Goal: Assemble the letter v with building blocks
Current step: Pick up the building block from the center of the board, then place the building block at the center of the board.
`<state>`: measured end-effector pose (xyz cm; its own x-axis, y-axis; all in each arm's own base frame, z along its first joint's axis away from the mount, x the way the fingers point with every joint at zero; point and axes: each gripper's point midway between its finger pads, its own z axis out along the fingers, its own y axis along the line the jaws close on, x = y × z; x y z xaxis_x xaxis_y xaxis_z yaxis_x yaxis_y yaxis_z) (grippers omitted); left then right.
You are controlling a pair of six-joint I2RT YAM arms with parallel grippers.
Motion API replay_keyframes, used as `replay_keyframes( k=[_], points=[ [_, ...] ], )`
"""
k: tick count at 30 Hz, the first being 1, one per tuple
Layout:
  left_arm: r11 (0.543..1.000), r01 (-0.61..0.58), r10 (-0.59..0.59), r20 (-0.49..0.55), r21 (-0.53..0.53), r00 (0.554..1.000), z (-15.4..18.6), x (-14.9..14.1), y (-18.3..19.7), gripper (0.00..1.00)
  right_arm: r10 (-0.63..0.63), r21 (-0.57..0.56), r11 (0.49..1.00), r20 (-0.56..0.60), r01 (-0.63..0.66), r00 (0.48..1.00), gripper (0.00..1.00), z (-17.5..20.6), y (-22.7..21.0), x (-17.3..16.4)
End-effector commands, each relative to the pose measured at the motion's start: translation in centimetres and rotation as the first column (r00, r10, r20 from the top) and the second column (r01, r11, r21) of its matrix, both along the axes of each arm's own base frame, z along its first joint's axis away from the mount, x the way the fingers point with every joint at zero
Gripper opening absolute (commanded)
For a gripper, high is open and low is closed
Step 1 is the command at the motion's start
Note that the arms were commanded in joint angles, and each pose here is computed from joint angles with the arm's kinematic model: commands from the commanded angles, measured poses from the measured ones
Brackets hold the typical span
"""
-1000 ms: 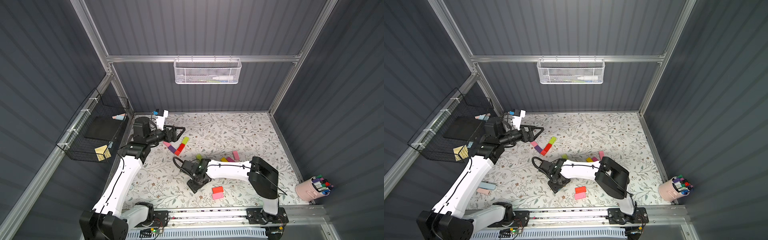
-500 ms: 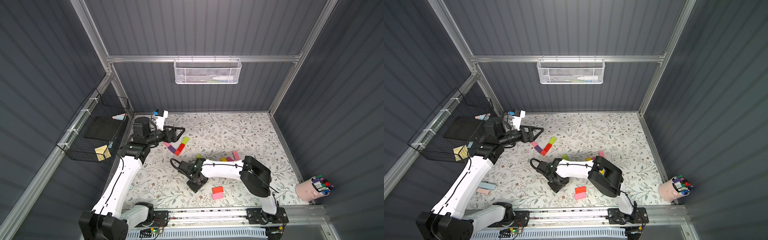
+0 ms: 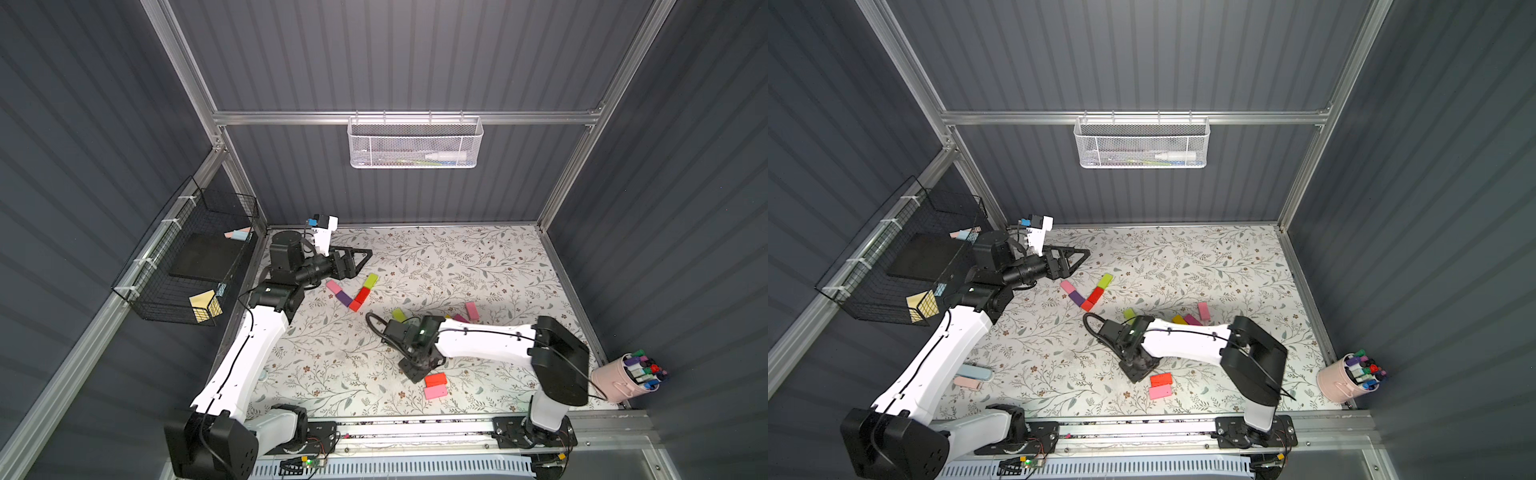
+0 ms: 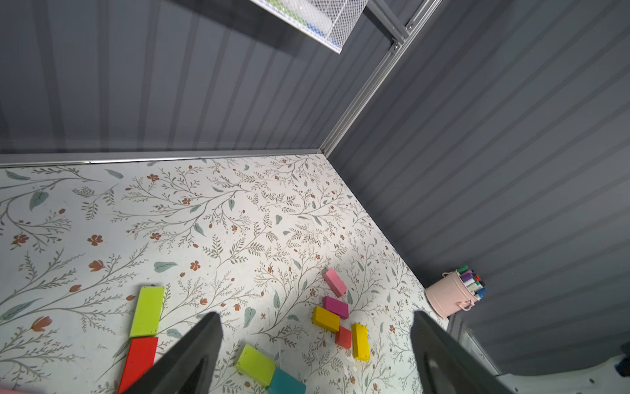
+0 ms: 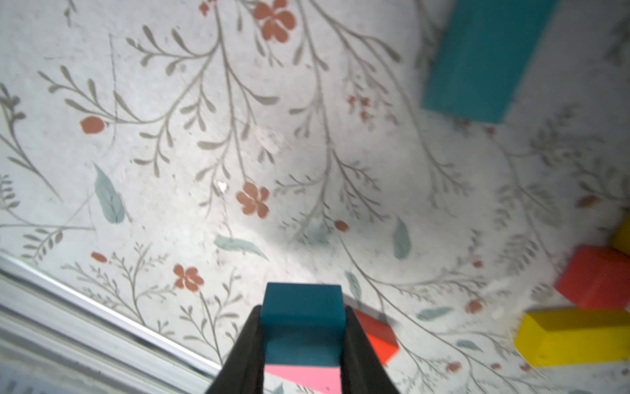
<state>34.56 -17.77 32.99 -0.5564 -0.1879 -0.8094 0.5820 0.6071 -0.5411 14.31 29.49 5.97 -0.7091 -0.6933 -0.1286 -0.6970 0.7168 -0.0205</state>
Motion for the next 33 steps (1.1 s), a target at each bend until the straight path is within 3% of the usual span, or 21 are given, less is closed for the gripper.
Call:
replay_keyframes(
  k=[1,4,9,33],
  points=[
    [0.996,0.083,-0.082,0.008,-0.037,0.997,-0.2,-0.5,-3.0,0.88,0.012,-0.029,1.0,0.048,-0.011,0.999,0.16,0.4,-2.0,1.3],
    [0.991,0.132,-0.132,-0.005,0.011,0.991,-1.2,-0.4,-5.9,0.89,0.019,-0.037,0.999,0.044,-0.018,0.999,0.15,0.0,-2.5,2.2],
    [0.998,0.066,-0.067,0.024,0.025,0.997,-0.1,0.7,-5.4,0.9,0.017,-0.051,0.999,0.042,-0.015,0.999,0.15,-1.1,-2.7,3.8],
    [0.994,0.093,-0.093,-0.008,0.062,0.996,-1.8,2.3,-6.2,0.91,0.074,0.005,0.997,-0.008,-0.074,0.997,0.24,-4.3,-0.8,5.9]
  ],
)
